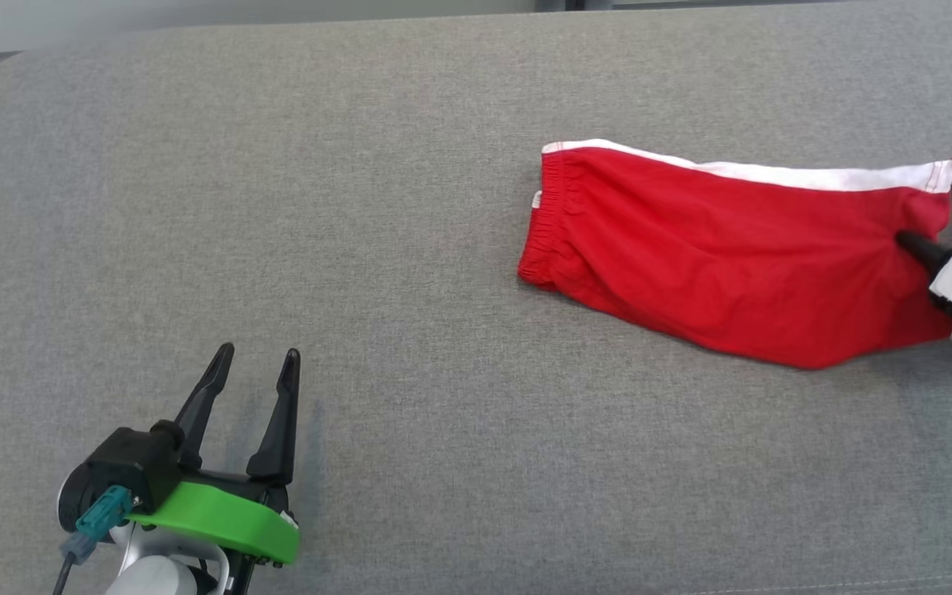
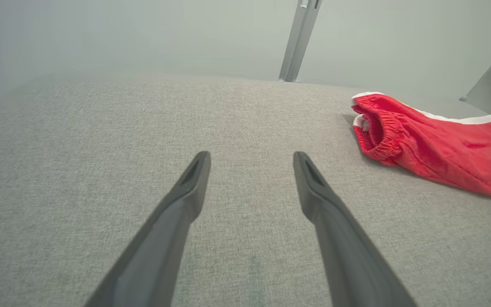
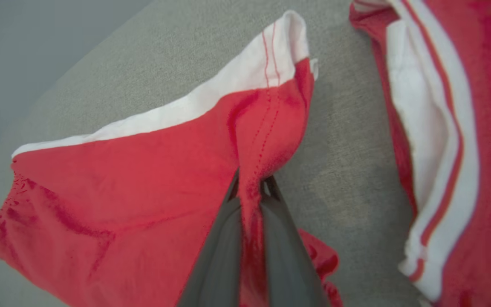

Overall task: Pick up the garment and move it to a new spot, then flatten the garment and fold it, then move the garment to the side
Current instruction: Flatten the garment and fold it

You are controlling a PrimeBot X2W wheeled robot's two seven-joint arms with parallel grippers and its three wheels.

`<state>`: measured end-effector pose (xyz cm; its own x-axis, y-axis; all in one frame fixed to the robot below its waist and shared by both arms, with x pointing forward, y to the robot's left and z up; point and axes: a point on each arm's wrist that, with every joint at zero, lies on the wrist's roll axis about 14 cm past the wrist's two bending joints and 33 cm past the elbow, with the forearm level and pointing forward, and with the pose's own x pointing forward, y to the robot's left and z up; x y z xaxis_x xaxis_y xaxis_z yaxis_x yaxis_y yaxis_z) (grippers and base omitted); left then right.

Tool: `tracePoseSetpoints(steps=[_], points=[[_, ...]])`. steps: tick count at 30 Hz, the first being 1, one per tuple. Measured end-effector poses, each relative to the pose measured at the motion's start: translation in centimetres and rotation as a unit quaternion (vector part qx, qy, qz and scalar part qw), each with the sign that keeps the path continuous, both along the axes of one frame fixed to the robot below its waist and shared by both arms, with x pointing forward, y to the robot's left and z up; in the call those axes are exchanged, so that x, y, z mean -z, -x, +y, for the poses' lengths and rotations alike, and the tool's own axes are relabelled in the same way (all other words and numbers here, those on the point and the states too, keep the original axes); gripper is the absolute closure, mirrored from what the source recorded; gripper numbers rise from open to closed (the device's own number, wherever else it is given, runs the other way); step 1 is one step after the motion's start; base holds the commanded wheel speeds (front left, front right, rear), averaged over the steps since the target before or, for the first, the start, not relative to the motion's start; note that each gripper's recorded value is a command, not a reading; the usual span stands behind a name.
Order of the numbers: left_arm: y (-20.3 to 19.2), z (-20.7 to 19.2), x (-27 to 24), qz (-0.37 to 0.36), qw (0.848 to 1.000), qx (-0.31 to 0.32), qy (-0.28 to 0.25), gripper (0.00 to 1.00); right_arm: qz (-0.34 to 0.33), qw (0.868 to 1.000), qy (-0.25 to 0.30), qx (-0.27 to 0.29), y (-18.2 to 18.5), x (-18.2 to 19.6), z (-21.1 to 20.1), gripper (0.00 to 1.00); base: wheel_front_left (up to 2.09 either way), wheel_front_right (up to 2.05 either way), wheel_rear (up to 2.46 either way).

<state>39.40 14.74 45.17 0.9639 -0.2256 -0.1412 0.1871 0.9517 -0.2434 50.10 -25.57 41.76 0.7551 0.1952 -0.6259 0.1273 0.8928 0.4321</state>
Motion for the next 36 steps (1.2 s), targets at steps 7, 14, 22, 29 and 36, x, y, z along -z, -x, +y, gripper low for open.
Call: tracePoseSetpoints(steps=[7, 14, 22, 29, 36], points=[[0.4, 0.0, -0.4, -0.008, 1.000, -0.003, -0.002, 0.00, -0.065, 0.997, -0.014, -0.034, -2.2, -3.4, 3.2, 1.00, 0.00, 0.00, 0.00], [0.8, 0.5, -0.7, -0.013, 1.000, -0.014, -0.002, 0.00, -0.091, 0.982, -0.070, -0.153, -2.4, -5.4, 14.1, 1.00, 0.00, 0.00, 0.00], [0.9, 1.6, -0.2, -0.008, 1.000, -0.023, -0.015, 0.00, -0.088, 0.967, -0.109, -0.212, -1.5, -4.6, 23.0, 1.00, 0.00, 0.00, 0.00], [1.1, 1.4, 0.1, -0.003, 1.000, -0.021, -0.016, 0.00, -0.106, 0.969, -0.099, -0.200, -2.7, -4.8, 25.6, 1.00, 0.00, 0.00, 0.00], [1.5, 1.1, 0.5, 0.004, 1.000, -0.017, -0.013, 0.00, -0.109, 0.974, -0.078, -0.183, -3.8, -4.9, 25.3, 1.00, 0.00, 0.00, 0.00]])
